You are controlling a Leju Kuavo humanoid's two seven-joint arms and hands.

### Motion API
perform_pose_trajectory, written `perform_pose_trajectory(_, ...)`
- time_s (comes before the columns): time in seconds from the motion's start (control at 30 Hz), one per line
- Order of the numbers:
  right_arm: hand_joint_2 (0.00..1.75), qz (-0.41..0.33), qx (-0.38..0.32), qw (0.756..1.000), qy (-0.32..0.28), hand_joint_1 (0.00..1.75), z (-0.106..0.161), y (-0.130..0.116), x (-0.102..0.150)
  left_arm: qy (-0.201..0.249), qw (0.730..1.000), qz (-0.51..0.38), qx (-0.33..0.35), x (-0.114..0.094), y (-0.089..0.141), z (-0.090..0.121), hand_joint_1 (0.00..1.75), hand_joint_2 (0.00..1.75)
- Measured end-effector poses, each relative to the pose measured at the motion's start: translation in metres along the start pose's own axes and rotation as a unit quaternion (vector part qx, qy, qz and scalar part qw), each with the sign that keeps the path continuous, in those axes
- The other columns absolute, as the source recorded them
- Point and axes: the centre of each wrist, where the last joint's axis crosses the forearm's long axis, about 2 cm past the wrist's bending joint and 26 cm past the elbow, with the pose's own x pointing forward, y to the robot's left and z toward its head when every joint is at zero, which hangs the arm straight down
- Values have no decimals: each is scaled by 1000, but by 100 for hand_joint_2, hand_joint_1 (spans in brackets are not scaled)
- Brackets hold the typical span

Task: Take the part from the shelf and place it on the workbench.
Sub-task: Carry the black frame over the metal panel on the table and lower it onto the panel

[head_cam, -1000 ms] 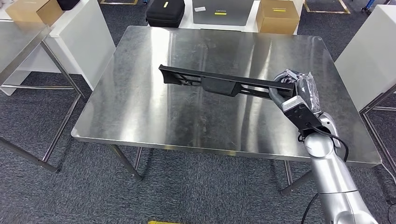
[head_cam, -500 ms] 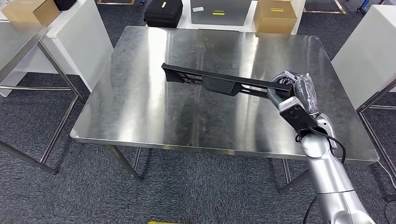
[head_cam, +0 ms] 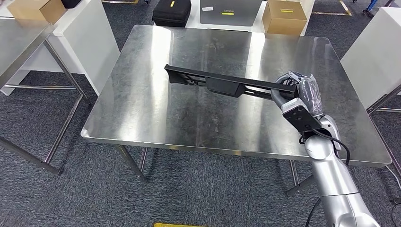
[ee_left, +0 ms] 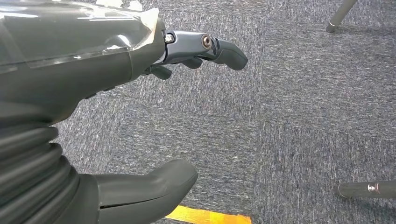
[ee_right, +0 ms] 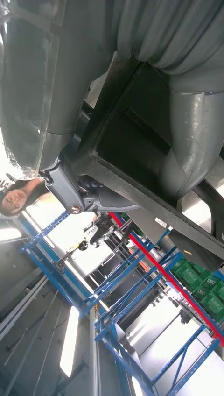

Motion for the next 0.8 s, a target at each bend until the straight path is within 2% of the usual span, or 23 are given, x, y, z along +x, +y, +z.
perform_pose_trajectory(0.63, 175, 11, -10, 1000, 6, 175, 3, 0, -4, -1, 1000, -2, -2, 0, 0, 0, 0, 175)
perform_pose_trajectory(0.7, 175, 27, -7, 1000, 10, 175, 3, -1, -5, -2, 1000, -2, -2, 0, 0, 0, 0, 175)
perform_pose_trajectory(0.8, 175, 90, -5, 996, 26, 175, 4, -4, -7, -7, 1000, -2, -2, 0, 0, 0, 0, 175)
